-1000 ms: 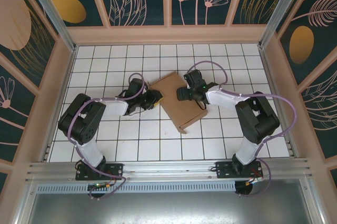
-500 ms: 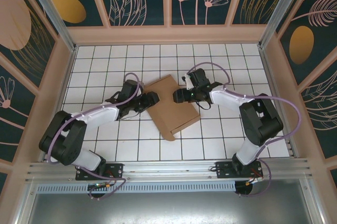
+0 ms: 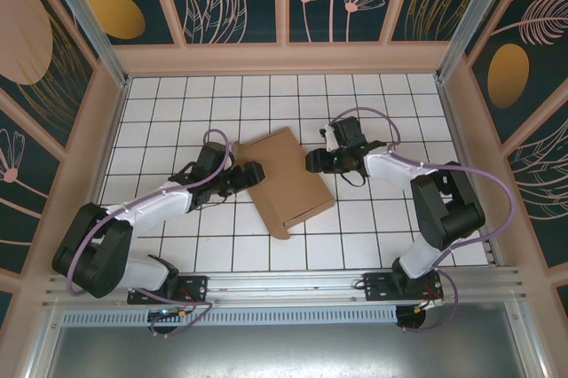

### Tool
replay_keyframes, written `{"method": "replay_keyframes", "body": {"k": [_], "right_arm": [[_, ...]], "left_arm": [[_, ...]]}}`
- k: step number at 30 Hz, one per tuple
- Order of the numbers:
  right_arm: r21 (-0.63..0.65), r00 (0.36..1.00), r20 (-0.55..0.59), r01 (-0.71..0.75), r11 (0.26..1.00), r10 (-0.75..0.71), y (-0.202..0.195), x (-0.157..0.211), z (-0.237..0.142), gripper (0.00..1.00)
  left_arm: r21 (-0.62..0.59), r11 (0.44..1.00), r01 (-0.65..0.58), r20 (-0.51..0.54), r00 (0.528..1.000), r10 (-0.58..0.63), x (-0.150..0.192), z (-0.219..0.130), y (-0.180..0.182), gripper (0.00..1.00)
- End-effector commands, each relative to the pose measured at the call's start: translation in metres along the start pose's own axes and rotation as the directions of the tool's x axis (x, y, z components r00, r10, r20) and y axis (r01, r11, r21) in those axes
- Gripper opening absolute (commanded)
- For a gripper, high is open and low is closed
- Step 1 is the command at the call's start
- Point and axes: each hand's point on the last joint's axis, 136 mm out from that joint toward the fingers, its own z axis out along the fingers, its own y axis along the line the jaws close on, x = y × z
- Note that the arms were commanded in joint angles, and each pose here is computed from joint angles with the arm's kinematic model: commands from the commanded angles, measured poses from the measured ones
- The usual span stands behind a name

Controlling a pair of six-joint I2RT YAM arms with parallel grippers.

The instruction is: Fold the paper box

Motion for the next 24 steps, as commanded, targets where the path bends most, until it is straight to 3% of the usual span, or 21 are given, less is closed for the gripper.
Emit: {"method": "replay_keyframes", "body": {"k": [1,6,16,24], "right_arm": [[0.020,0.999,-0.033,-0.017,1.000,0.018,-0.010,0.010,0.014,0.52],[0.030,0.997,-0.015,-0.071,0.997,0.072,-0.026,0.013,0.015,0.48],[-0.136,0.963,-0.079,-0.267,0.954,0.258,-0.035,0.038,0.026,0.45],[-0.170,0.943,-0.093,-0.331,0.928,0.320,-0.040,0.045,0.026,0.42]], "left_arm": [[0.012,1.000,0.021,-0.042,0.999,-0.021,0.009,0.013,0.008,0.85],[0.025,0.999,0.041,-0.056,0.998,-0.040,0.010,0.024,0.010,0.86],[0.062,0.997,0.051,-0.051,0.998,-0.048,0.001,0.038,0.004,0.87],[0.252,0.965,0.074,-0.049,0.997,-0.063,-0.003,0.034,-0.027,0.95]]}}
